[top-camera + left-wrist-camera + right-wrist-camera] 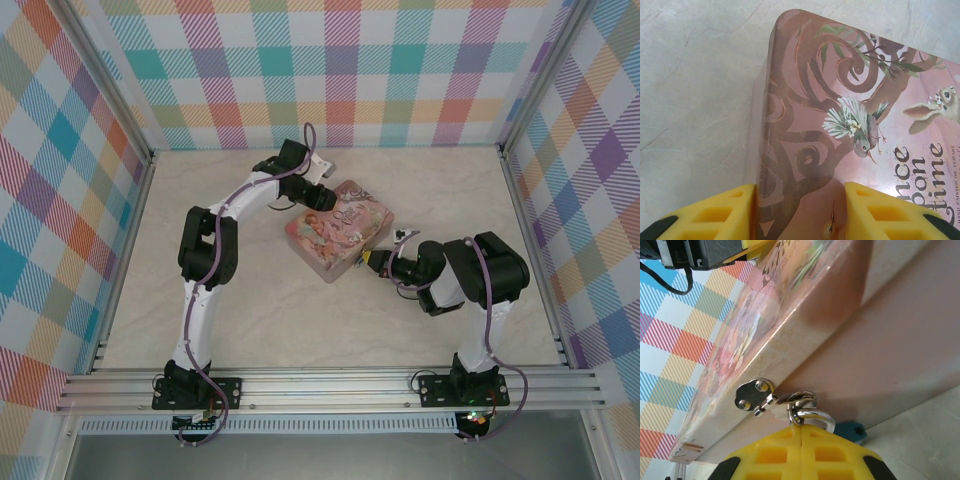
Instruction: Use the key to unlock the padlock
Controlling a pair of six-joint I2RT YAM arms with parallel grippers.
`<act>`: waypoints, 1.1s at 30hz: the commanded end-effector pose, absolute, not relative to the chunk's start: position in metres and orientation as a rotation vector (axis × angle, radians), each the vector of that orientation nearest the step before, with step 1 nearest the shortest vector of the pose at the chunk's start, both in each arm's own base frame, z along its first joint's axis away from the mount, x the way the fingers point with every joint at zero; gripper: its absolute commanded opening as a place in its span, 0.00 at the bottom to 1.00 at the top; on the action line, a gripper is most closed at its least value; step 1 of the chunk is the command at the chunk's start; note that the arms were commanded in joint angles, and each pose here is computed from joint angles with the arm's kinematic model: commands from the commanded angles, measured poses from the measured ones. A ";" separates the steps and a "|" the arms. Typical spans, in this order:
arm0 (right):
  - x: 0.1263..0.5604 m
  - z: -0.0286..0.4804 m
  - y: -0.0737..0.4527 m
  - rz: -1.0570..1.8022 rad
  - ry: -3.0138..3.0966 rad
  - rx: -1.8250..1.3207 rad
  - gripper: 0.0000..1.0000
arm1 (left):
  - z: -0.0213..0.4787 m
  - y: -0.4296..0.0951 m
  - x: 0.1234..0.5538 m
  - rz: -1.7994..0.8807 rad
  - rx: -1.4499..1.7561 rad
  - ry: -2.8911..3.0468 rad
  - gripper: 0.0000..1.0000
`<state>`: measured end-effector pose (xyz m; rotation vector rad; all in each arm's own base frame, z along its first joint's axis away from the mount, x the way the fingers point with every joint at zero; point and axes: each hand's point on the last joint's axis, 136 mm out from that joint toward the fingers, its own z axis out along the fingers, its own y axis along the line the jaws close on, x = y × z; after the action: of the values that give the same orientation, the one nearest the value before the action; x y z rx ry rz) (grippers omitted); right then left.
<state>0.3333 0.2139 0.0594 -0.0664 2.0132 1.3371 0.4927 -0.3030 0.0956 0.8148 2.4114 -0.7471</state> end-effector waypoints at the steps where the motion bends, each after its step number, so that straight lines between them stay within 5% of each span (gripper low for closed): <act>1: 0.337 0.079 0.216 1.352 1.938 -0.077 0.01 | 0.019 -0.271 0.464 -0.558 0.820 2.675 0.43; 12: 0.338 0.073 0.196 1.255 1.954 0.000 0.07 | 0.018 -0.268 0.464 -0.535 0.815 2.673 0.43; 24: 0.332 0.085 0.194 1.274 1.935 -0.132 0.49 | 0.025 -0.271 0.470 -0.536 0.848 2.646 0.44; 33: 0.335 0.077 0.209 1.308 1.960 -0.163 0.62 | 0.027 -0.271 0.471 -0.534 0.856 2.645 0.44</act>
<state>0.3363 0.1997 0.0773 -0.1062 1.9603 1.2865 0.4932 -0.3018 0.0972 0.8188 2.4074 -0.7334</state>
